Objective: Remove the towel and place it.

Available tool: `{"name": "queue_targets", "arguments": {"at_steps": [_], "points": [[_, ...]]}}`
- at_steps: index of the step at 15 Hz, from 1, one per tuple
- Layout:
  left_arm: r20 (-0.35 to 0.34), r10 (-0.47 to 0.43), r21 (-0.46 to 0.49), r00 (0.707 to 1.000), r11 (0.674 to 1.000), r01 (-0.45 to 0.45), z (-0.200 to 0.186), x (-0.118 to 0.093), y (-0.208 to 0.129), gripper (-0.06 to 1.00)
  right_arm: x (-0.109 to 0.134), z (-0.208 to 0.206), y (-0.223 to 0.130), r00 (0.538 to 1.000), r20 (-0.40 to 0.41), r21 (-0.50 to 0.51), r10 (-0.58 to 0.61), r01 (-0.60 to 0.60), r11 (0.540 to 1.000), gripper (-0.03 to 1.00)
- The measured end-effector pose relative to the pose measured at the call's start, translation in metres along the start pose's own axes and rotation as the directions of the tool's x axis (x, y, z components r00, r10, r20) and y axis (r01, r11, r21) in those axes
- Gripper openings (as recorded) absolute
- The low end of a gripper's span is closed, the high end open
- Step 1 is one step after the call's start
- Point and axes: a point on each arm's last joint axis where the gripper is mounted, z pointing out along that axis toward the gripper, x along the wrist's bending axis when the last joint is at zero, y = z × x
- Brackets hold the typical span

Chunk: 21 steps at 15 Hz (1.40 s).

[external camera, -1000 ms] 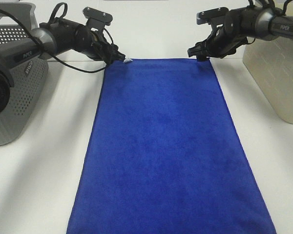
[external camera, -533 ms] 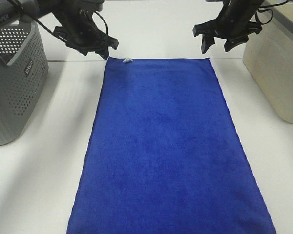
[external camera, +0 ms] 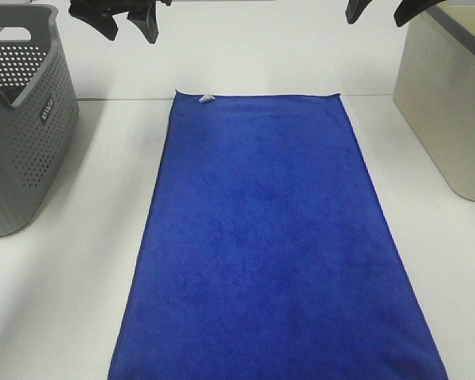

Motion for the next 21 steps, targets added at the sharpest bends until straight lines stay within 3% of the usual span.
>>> {"name": "queue_targets", "arguments": {"at_steps": [3, 5, 9, 12, 14, 17, 21], "points": [[-0.009, -0.008, -0.033, 1.0, 0.999, 0.008, -0.018, 0.0, 0.004, 0.76, 0.004, -0.035, -0.002, 1.0, 0.012, -0.058, 0.001, -0.001, 0.998, 0.76], [-0.032, -0.025, -0.089, 0.999, 0.996, 0.022, -0.049, 0.013, 0.01, 0.81, -0.004, -0.055, -0.011, 0.998, 0.057, -0.063, 0.001, 0.003, 0.998, 0.78], [-0.131, -0.122, -0.106, 0.984, 0.988, 0.108, -0.097, 0.085, -0.002, 0.81, -0.062, -0.083, -0.05, 0.982, 0.14, -0.012, 0.125, -0.125, 0.992, 0.79], [-0.209, -0.203, -0.04, 0.957, 0.979, 0.199, -0.13, 0.13, -0.043, 0.81, -0.064, -0.119, -0.085, 0.98, 0.165, -0.02, 0.11, -0.109, 0.994, 0.79], [-0.256, -0.179, 0.008, 0.95, 0.982, 0.187, -0.158, 0.128, -0.08, 0.81, -0.054, -0.137, -0.112, 0.984, 0.142, -0.022, 0.112, -0.11, 0.994, 0.79], [-0.27, -0.17, 0.04, 0.948, 0.981, 0.187, -0.201, 0.109, -0.146, 0.81, -0.038, -0.172, -0.161, 0.986, 0.123, -0.063, 0.112, -0.105, 0.993, 0.78], [-0.268, -0.195, -0.12, 0.943, 0.978, 0.168, -0.251, 0.084, -0.225, 0.81, -0.024, -0.195, -0.238, 0.987, 0.122, -0.102, 0.104, -0.092, 0.991, 0.78]]}}
